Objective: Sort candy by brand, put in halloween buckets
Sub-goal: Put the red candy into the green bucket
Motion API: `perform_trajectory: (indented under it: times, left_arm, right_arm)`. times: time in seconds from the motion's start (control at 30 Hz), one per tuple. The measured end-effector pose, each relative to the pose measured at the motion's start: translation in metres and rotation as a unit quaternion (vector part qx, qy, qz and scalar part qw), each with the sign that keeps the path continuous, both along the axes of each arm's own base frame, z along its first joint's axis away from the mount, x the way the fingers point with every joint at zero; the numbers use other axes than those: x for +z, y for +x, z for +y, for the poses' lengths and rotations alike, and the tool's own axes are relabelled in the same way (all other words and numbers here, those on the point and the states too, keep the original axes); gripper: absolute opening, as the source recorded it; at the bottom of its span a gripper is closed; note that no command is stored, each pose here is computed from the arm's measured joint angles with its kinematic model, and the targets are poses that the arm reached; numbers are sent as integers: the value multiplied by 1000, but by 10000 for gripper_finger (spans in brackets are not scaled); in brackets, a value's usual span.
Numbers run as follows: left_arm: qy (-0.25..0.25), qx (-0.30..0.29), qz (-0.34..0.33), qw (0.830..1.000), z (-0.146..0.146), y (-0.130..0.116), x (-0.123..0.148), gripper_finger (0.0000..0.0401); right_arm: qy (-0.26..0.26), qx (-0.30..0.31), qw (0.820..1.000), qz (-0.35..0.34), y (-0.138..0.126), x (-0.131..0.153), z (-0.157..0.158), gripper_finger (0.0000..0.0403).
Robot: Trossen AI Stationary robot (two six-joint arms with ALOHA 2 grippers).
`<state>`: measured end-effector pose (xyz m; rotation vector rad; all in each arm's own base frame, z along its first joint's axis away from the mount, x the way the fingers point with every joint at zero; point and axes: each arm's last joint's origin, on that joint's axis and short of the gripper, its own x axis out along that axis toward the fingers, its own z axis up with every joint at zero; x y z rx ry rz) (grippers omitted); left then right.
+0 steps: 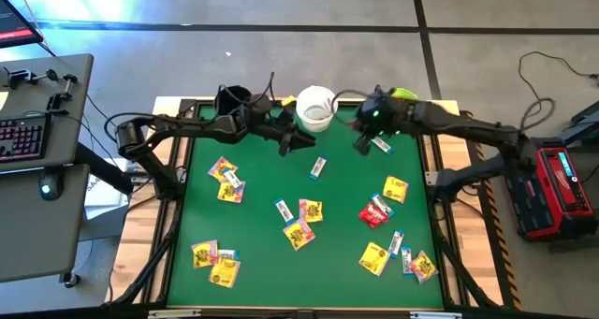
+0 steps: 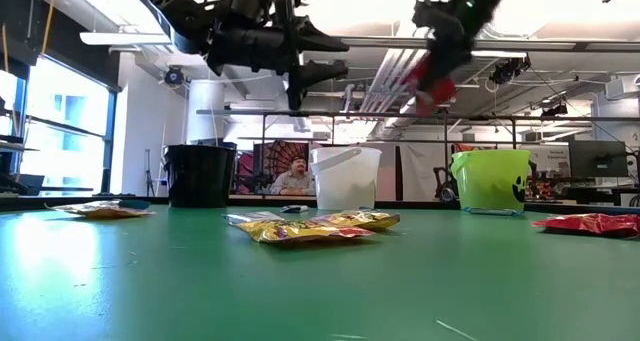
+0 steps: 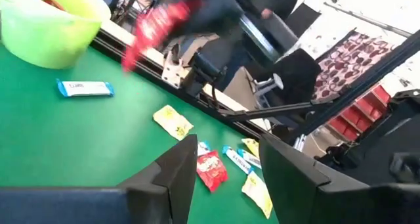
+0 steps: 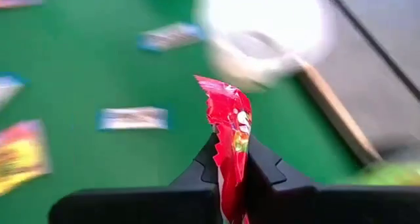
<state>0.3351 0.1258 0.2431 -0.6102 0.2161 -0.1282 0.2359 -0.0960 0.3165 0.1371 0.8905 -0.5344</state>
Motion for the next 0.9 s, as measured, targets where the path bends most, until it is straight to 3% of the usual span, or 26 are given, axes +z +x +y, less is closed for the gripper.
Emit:
perform_trajectory:
  times: [0.17,0.33,0.57,0.73,0.9]
  left_arm:
    - [1,10,2,1000,2,-1,0,157]
    - [2,17,4,1000,1,0,-1,157]
    - [2,15,5,1000,-1,1,-1,157]
    - [1,15,5,1000,-1,1,-1,157]
    - [1,15,5,1000,-1,1,-1,157]
  right_arm:
    - [-30,-168,984,55,-40,3,-34,11]
    - [-55,-275,954,105,-65,-2,-66,11]
    - [-25,-327,931,159,-78,-25,-105,12]
    - [50,-323,936,129,-77,-41,-122,12]
    - [69,-337,933,108,-80,-42,-128,12]
